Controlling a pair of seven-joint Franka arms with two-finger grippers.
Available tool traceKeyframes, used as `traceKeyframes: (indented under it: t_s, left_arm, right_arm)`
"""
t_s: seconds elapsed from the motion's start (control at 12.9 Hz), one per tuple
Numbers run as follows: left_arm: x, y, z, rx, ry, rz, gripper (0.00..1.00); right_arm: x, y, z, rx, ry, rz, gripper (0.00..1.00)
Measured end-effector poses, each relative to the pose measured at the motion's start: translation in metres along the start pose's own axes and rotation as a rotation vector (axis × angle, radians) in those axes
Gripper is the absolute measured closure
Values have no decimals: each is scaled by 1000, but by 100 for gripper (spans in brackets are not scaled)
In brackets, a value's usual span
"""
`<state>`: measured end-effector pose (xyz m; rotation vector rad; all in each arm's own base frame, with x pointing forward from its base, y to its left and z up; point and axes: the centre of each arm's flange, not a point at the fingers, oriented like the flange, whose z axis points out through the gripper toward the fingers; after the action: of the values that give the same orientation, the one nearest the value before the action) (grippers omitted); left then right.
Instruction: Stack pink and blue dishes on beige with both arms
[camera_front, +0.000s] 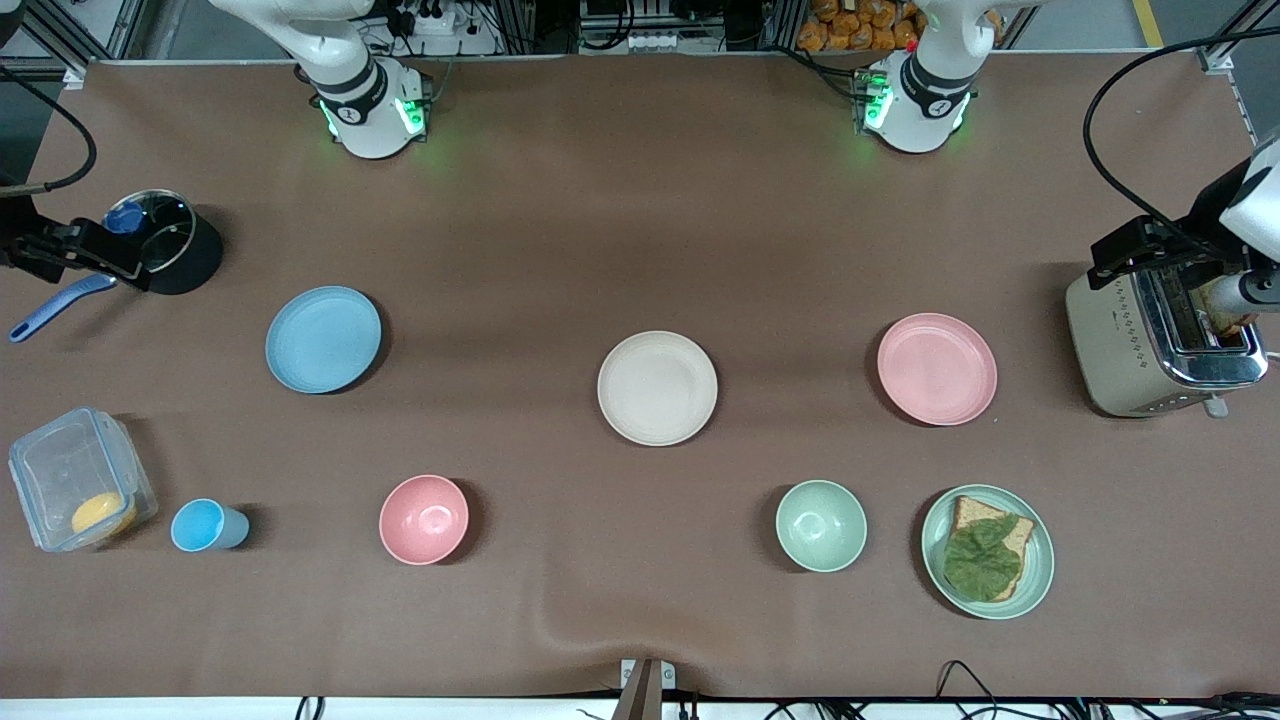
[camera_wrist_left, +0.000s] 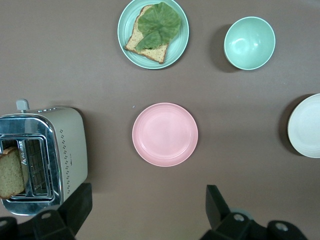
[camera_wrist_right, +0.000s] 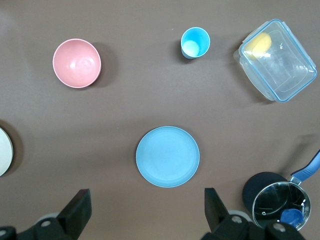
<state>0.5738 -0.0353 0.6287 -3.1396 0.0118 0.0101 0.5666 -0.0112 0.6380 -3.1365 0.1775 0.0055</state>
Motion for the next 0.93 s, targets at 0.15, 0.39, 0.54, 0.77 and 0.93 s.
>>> traceKeyframes:
  t_s: [0.15,0.39,0.54,0.77,0.93]
  left_arm:
    - [0,-1,0,0,0,-1,0]
    - [0,-2,0,4,-2,-4,0]
    - [-1,-5,4,18,-13,-5,0]
    - [2,-26,36,27,-74,-38,0]
    - [7,-41,76,24,-105,-58,0]
  right_arm:
    - [0,0,0,0,3,0,0]
    - [0,0,0,0,3,0,0]
    - [0,0,0,0,4,0,0]
    - [0,0,0,0,4,0,0]
    - [0,0,0,0,4,0,0]
